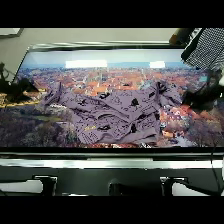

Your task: Fold the clothes and pants, and hang the long-sleeved shirts on hangers.

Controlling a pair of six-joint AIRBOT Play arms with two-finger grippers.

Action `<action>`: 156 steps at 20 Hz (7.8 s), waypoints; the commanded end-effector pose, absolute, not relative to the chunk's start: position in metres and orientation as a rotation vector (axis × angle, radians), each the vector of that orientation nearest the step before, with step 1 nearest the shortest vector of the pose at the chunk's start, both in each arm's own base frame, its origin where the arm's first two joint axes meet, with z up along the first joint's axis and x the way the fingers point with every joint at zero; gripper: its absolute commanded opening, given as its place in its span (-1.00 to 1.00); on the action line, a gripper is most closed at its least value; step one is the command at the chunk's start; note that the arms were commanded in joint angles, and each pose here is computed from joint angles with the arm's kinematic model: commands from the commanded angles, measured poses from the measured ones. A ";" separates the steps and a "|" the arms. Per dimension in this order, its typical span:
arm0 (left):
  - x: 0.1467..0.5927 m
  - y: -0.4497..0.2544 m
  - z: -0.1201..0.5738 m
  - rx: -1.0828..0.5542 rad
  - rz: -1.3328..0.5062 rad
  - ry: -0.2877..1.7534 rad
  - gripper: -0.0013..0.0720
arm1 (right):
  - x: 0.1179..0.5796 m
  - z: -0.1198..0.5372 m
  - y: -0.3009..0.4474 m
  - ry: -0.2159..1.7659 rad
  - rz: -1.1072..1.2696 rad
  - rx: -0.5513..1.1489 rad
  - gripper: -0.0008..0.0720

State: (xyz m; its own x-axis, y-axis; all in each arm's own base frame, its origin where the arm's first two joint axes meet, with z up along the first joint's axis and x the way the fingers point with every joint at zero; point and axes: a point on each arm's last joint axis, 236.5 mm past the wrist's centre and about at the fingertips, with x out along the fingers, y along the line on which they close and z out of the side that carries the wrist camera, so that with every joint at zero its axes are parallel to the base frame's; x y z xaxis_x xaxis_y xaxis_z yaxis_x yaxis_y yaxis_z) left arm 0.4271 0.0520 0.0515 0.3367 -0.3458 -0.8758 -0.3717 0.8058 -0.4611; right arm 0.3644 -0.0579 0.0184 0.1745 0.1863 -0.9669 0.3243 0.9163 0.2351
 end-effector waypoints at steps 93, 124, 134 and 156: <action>0.270 -0.152 -0.054 -0.767 -0.108 1.478 0.97 | 0.284 -0.084 0.217 1.389 0.158 0.808 0.77; 0.177 -0.213 0.051 -0.446 -0.378 1.613 -0.91 | 0.161 0.041 0.145 1.553 -0.080 0.686 -0.89; 0.354 -0.249 -0.054 -0.421 -0.377 1.780 -0.91 | 0.333 -0.071 0.161 1.524 -0.072 1.116 -0.77; 0.335 -0.166 -0.011 -0.183 -0.210 1.338 0.49 | 0.301 -0.047 0.178 1.304 -0.112 0.024 0.40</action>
State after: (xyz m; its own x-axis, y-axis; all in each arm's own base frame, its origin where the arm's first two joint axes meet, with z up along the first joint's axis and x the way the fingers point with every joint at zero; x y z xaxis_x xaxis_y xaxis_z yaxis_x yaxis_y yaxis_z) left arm 0.3323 -0.1585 -0.0107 0.1680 -0.2419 -0.9557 0.0315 0.9703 -0.2400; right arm 0.2892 0.1810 -0.0226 0.2359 0.0272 -0.9714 0.0852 0.9952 0.0485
